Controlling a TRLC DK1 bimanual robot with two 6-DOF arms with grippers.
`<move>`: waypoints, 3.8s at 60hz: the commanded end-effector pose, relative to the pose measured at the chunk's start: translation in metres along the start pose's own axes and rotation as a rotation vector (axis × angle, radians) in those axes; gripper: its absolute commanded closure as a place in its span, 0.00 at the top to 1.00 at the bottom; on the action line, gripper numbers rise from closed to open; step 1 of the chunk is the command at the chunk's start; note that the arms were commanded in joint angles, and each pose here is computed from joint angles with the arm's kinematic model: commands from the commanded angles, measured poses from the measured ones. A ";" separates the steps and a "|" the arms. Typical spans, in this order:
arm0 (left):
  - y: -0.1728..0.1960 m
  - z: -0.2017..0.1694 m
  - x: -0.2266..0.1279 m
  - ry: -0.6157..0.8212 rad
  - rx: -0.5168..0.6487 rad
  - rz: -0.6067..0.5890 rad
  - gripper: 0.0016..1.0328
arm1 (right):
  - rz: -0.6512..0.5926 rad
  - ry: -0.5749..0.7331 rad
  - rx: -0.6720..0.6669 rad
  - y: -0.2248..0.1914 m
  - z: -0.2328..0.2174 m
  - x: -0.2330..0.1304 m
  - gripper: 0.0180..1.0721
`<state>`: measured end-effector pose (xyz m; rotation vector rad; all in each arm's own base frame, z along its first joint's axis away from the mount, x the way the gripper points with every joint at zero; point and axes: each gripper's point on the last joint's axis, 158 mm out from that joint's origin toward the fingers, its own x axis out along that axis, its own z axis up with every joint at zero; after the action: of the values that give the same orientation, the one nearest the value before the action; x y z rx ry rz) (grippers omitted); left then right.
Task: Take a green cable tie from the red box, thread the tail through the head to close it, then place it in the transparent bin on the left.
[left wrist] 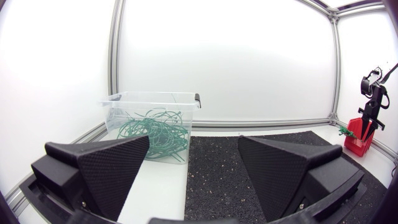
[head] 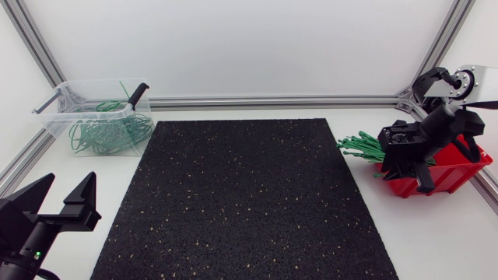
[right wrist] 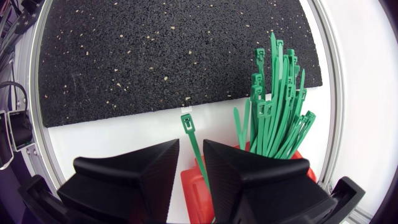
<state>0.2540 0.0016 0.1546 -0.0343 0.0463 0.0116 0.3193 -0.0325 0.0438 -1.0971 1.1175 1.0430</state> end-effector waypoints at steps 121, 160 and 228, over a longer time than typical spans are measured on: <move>-0.001 -0.024 0.001 0.055 -0.020 -0.001 0.96 | 0.266 -0.625 0.476 0.013 0.166 -0.167 0.05; -0.004 -0.024 0.001 0.059 -0.020 -0.014 0.96 | 0.476 -0.601 0.497 0.061 0.216 -0.143 0.05; -0.152 0.013 0.018 0.596 0.053 -0.697 0.91 | 0.690 -0.783 0.447 0.096 0.297 -0.123 0.05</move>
<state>0.2716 -0.1352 0.1616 -0.0896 0.6498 -0.6148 0.2525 0.2626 0.1935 0.0697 0.9500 1.4678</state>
